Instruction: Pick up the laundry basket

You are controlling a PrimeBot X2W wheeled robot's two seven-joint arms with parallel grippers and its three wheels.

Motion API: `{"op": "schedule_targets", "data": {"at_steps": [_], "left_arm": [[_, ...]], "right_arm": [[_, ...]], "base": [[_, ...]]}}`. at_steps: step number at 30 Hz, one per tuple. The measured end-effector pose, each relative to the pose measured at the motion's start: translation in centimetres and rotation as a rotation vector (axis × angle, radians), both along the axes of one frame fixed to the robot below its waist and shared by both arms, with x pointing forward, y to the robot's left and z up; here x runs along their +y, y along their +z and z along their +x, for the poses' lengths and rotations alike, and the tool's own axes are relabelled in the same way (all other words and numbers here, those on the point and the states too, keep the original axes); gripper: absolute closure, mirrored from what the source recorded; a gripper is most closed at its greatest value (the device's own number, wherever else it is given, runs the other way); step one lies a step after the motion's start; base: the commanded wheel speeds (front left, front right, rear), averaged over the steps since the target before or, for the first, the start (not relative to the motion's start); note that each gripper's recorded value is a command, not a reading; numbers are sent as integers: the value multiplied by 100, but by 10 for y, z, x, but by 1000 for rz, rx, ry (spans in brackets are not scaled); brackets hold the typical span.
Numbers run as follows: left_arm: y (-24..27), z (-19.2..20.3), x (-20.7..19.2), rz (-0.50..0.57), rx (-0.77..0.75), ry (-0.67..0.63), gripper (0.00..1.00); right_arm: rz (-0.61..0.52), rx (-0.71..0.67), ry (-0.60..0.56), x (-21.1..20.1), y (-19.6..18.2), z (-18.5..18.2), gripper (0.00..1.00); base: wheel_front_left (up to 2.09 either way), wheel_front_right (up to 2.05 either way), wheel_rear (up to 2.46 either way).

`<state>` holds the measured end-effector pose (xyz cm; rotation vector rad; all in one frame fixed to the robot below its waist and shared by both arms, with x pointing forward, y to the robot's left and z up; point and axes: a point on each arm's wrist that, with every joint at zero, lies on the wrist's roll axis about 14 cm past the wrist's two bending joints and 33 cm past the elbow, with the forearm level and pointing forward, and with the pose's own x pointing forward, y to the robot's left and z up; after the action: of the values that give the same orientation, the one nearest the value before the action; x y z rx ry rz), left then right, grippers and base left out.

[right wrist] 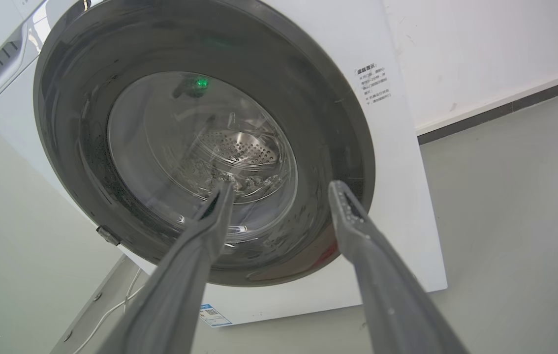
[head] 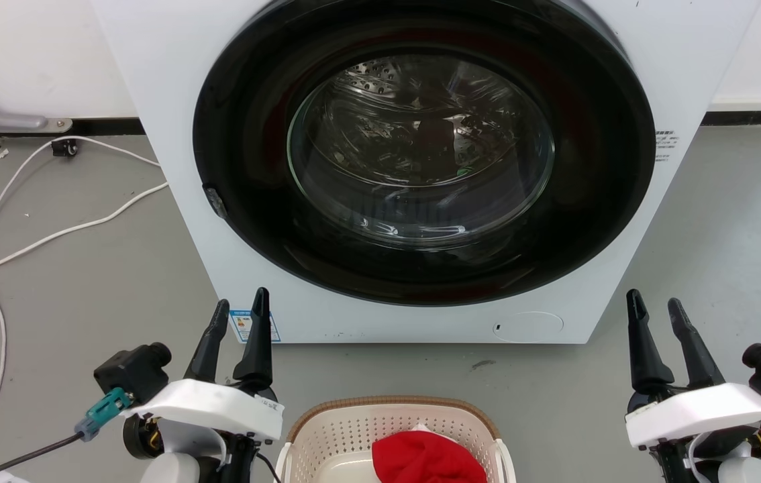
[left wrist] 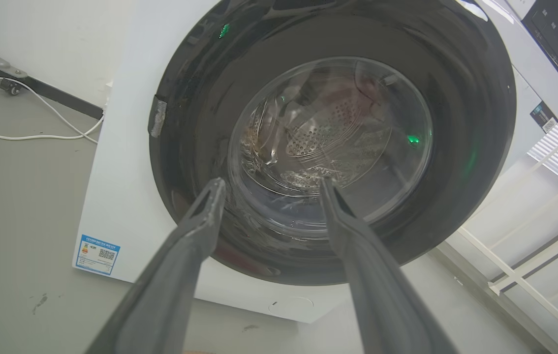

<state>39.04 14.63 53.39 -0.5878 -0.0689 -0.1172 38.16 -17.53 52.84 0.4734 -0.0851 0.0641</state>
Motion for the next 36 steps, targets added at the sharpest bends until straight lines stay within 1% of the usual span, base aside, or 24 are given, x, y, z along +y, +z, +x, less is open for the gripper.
{"op": "schedule_targets", "data": {"at_steps": [2,12,23,36], "left_arm": [[-1,0,-1,42,-4,0,0],[-1,0,-6,169,-25,3,0],[-5,-1,-6,287,-32,16,0],[-5,-3,-10,409,-60,14,0]], "right_arm": [[-48,-2,3,2,-1,0,0],[-183,-10,10,5,-4,-1,0],[-302,-12,18,8,-9,-2,0],[-417,-14,28,10,-14,-3,0]], "base": [[0,0,0],[0,0,0],[0,0,0],[0,0,0]]}}
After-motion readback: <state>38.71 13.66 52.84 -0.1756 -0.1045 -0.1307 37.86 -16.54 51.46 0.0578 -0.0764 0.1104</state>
